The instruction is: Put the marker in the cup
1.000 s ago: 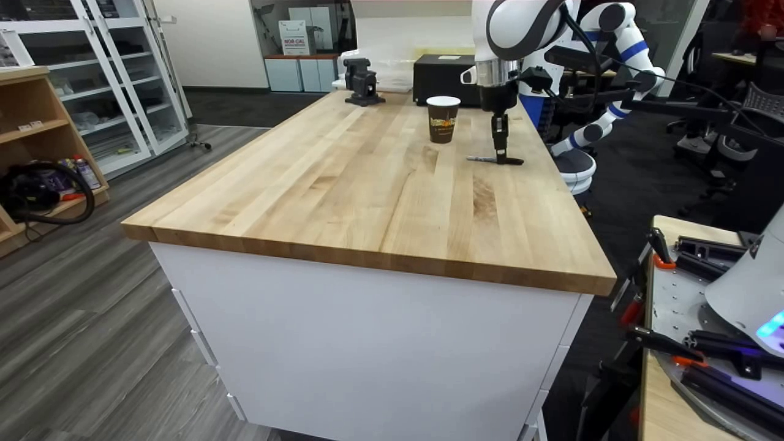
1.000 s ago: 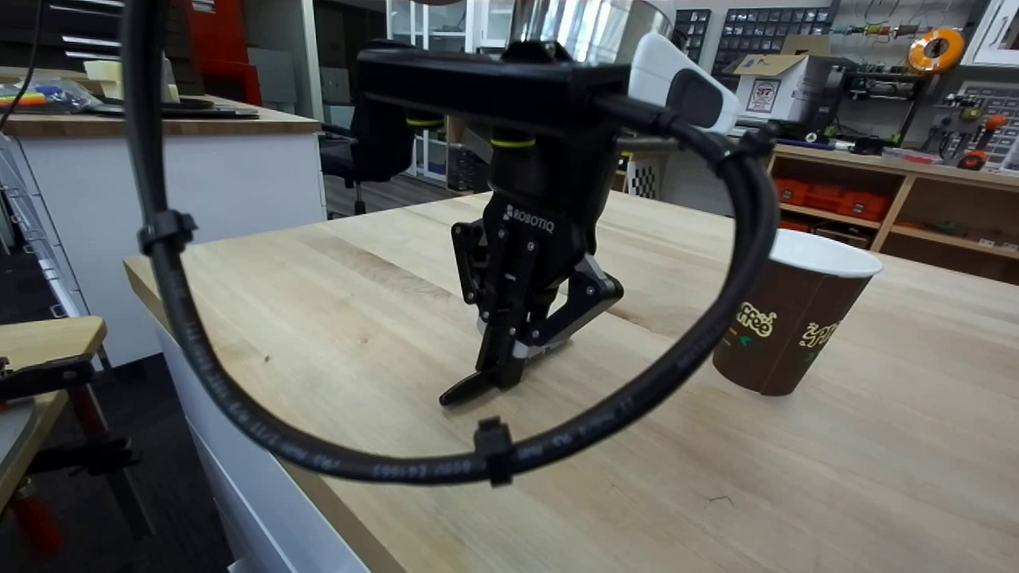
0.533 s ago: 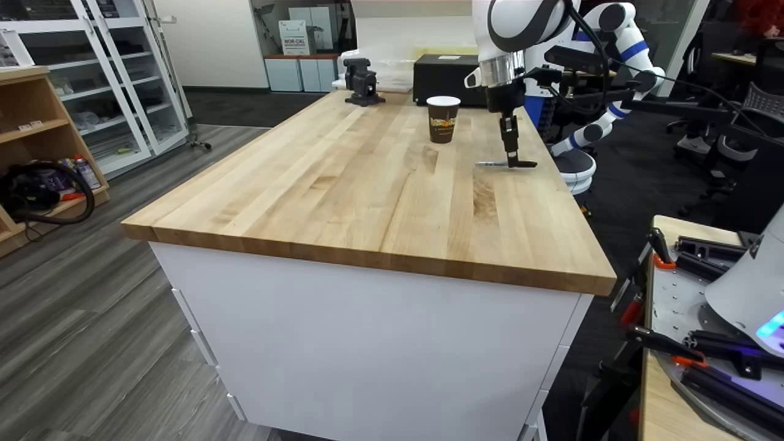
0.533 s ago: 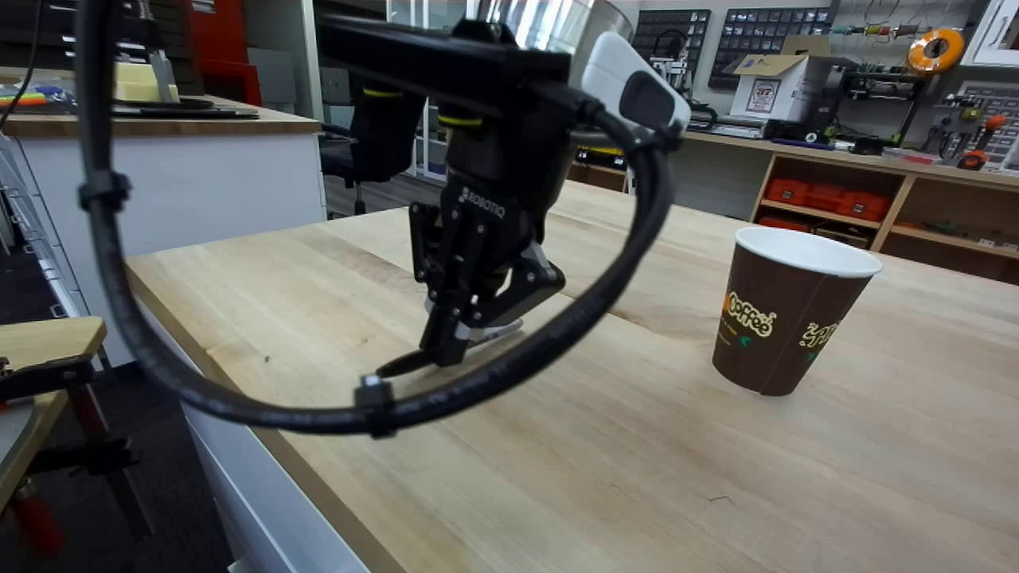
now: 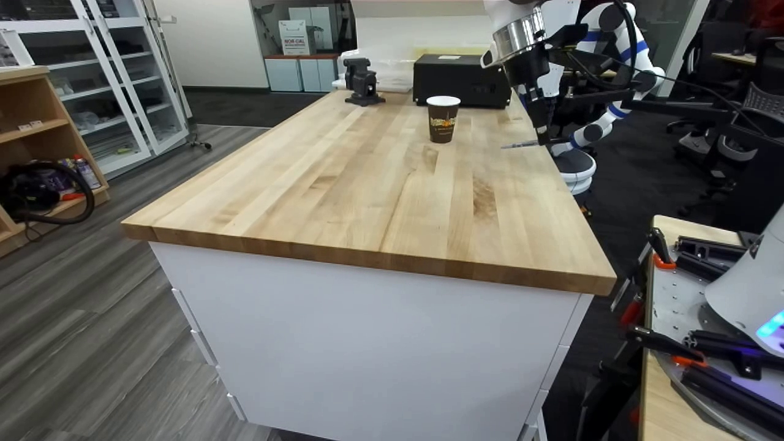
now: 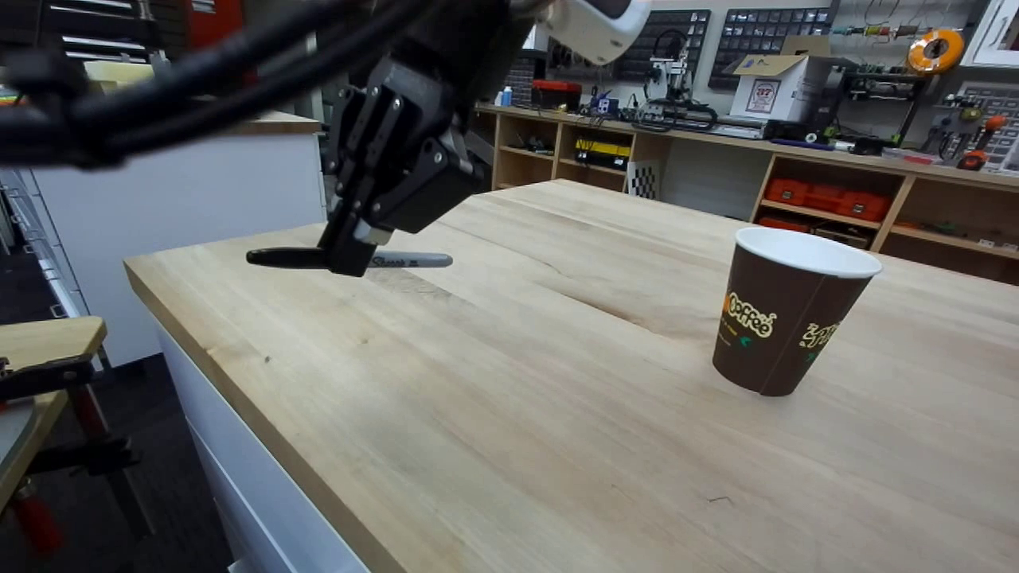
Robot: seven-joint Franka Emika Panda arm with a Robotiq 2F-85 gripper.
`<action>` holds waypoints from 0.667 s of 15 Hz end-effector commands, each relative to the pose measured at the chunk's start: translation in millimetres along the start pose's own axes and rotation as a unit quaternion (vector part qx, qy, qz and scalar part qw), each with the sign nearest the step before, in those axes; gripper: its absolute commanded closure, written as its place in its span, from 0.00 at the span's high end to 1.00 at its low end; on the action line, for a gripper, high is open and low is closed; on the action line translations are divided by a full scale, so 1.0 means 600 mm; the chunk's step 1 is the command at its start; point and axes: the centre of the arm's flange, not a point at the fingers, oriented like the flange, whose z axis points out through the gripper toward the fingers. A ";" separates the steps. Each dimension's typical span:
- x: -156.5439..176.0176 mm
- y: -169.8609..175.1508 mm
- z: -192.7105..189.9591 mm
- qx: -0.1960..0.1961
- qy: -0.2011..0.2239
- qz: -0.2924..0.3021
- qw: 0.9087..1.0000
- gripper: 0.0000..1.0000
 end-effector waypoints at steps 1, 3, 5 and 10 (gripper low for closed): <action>-0.015 0.026 -0.048 -0.003 0.017 0.034 0.999 0.07; -0.012 0.050 -0.069 -0.011 0.039 0.050 0.998 0.07; -0.011 0.073 -0.095 -0.020 0.058 0.059 0.996 0.07; -0.005 0.097 -0.169 0.003 0.080 0.062 0.995 0.07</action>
